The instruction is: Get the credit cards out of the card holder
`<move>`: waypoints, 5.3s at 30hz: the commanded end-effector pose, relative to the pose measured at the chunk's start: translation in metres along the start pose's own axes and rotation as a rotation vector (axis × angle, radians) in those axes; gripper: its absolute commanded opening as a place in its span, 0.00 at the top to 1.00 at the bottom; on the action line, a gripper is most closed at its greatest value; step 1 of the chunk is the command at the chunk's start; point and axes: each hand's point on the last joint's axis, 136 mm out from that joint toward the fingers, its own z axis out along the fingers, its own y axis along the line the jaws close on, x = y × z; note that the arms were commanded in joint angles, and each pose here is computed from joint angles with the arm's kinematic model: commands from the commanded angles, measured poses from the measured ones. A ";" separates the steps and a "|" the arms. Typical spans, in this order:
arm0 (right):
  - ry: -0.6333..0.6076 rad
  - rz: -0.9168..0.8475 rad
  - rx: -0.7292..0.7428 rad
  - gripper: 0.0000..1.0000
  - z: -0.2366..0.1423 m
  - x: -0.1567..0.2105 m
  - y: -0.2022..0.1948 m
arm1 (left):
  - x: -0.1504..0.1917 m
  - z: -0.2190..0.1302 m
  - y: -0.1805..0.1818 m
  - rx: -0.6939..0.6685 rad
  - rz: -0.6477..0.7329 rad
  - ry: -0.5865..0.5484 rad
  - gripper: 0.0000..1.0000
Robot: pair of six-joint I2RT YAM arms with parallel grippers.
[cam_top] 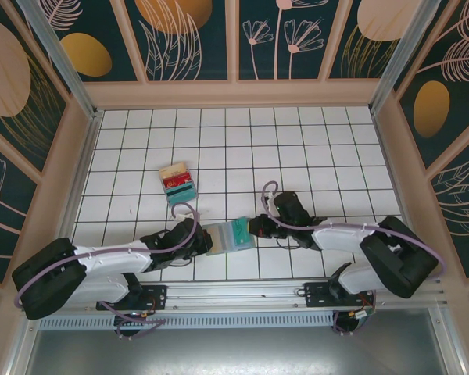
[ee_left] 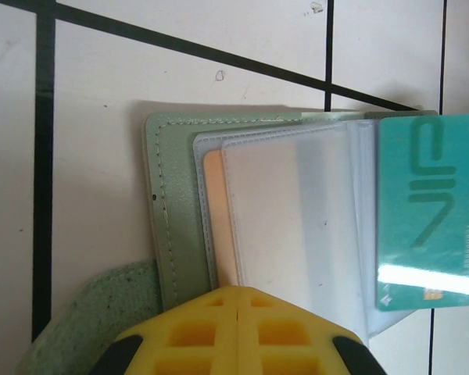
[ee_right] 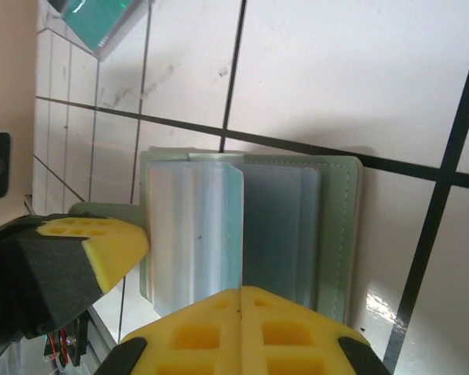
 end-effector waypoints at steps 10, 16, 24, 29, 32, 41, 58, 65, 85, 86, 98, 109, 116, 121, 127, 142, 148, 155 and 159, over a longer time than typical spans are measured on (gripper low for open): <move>-0.163 -0.112 -0.081 1.00 -0.038 -0.025 0.034 | -0.034 -0.033 -0.050 0.146 0.011 -0.125 0.53; -0.302 -0.168 -0.155 1.00 -0.066 -0.033 0.049 | -0.051 -0.056 -0.077 0.311 -0.028 -0.222 0.44; -0.327 -0.178 -0.309 1.00 -0.086 -0.028 0.075 | -0.051 -0.080 -0.117 0.599 -0.042 -0.228 0.51; -0.313 -0.172 -0.367 1.00 -0.087 -0.027 0.083 | -0.048 -0.086 -0.136 0.674 -0.005 -0.202 0.56; -0.304 -0.174 -0.401 1.00 -0.088 -0.025 0.089 | -0.047 -0.085 -0.140 0.684 0.001 -0.191 0.57; -0.281 -0.158 -0.454 1.00 -0.088 -0.024 0.095 | -0.043 -0.090 -0.147 0.739 0.017 -0.178 0.61; -0.244 -0.147 -0.533 1.00 -0.087 -0.023 0.109 | -0.038 -0.089 -0.144 0.741 0.030 -0.162 0.63; -0.228 -0.165 -0.557 1.00 -0.089 -0.021 0.115 | -0.043 -0.086 -0.138 0.697 0.028 -0.188 0.63; -0.207 -0.194 -0.584 1.00 -0.090 -0.015 0.122 | -0.038 -0.088 -0.147 0.743 0.039 -0.161 0.70; -0.207 -0.195 -0.583 1.00 -0.090 -0.015 0.121 | -0.038 -0.088 -0.148 0.749 0.040 -0.157 0.70; -0.210 -0.199 -0.564 1.00 -0.088 -0.016 0.119 | -0.034 -0.093 -0.152 0.783 0.052 -0.140 1.00; -0.279 -0.239 -0.376 0.17 -0.086 -0.025 0.093 | -0.043 -0.088 -0.132 0.604 0.091 -0.184 1.00; -0.339 -0.292 -0.287 0.01 -0.090 -0.034 0.084 | -0.062 -0.091 -0.104 0.320 0.194 -0.255 1.00; -0.470 -0.369 -0.277 0.01 -0.098 -0.037 0.074 | -0.088 -0.101 -0.080 0.055 0.301 -0.336 1.00; -0.606 -0.380 -0.267 0.01 -0.114 -0.037 0.061 | -0.114 -0.118 -0.074 -0.135 0.451 -0.410 1.00; -0.537 -0.438 -0.368 0.01 -0.116 -0.019 0.083 | -0.174 -0.091 -0.048 -0.568 0.945 -0.146 1.00; -0.532 -0.456 -0.369 0.01 -0.116 -0.016 0.087 | -0.187 -0.081 -0.053 -0.542 1.076 -0.125 1.00; -0.523 -0.456 -0.368 0.01 -0.115 -0.014 0.088 | -0.188 -0.069 -0.042 -0.577 1.267 -0.051 1.00; -0.525 -0.457 -0.370 0.01 -0.116 -0.014 0.089 | -0.193 -0.067 -0.030 -0.603 1.321 -0.017 1.00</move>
